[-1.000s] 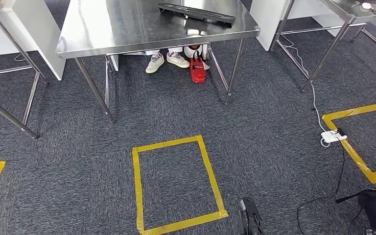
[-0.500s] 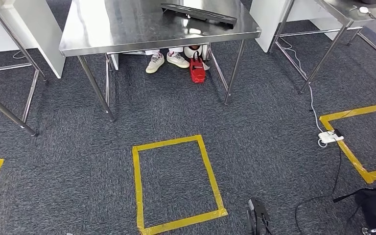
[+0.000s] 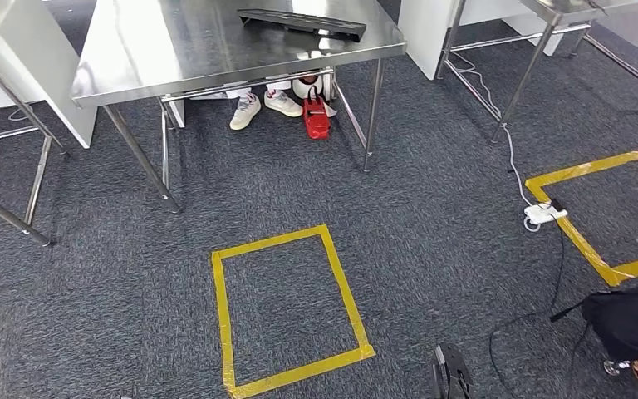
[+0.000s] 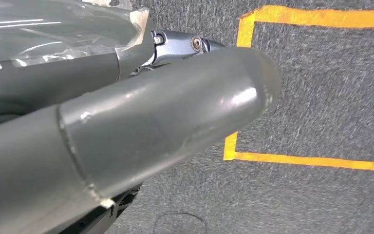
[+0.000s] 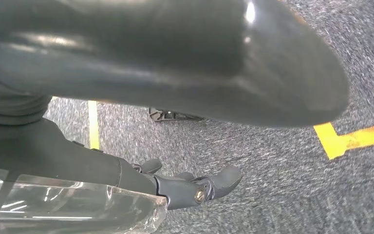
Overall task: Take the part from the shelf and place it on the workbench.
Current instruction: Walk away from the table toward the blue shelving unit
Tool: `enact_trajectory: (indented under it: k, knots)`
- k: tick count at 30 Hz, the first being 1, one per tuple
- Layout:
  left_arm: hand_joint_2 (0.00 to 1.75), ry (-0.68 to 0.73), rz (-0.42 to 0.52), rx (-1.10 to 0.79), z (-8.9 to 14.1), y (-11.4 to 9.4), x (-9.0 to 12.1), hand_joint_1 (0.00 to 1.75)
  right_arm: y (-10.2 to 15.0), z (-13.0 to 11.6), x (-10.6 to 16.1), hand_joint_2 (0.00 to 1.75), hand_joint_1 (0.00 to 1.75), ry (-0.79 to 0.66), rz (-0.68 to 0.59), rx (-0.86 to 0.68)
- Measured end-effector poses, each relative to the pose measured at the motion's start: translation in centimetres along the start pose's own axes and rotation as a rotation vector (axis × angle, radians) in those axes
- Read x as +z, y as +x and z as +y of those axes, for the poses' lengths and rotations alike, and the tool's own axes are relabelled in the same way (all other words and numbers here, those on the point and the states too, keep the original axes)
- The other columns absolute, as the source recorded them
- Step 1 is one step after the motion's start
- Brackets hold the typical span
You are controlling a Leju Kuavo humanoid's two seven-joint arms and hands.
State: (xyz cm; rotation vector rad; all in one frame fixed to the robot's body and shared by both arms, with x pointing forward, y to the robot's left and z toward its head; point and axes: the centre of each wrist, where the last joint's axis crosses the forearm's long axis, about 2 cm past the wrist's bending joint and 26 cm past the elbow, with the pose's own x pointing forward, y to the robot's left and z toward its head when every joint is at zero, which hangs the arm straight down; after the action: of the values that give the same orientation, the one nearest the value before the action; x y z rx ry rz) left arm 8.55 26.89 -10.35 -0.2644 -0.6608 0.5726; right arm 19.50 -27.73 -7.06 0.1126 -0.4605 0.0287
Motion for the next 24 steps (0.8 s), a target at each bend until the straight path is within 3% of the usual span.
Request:
enact_trajectory:
  k: [24]
  knots:
    - [0.00,-0.017,0.001,0.015,0.0,-0.3,0.2,0.00,-0.9,-1.5,0.2,0.00,0.00,0.003,0.031,-0.019]
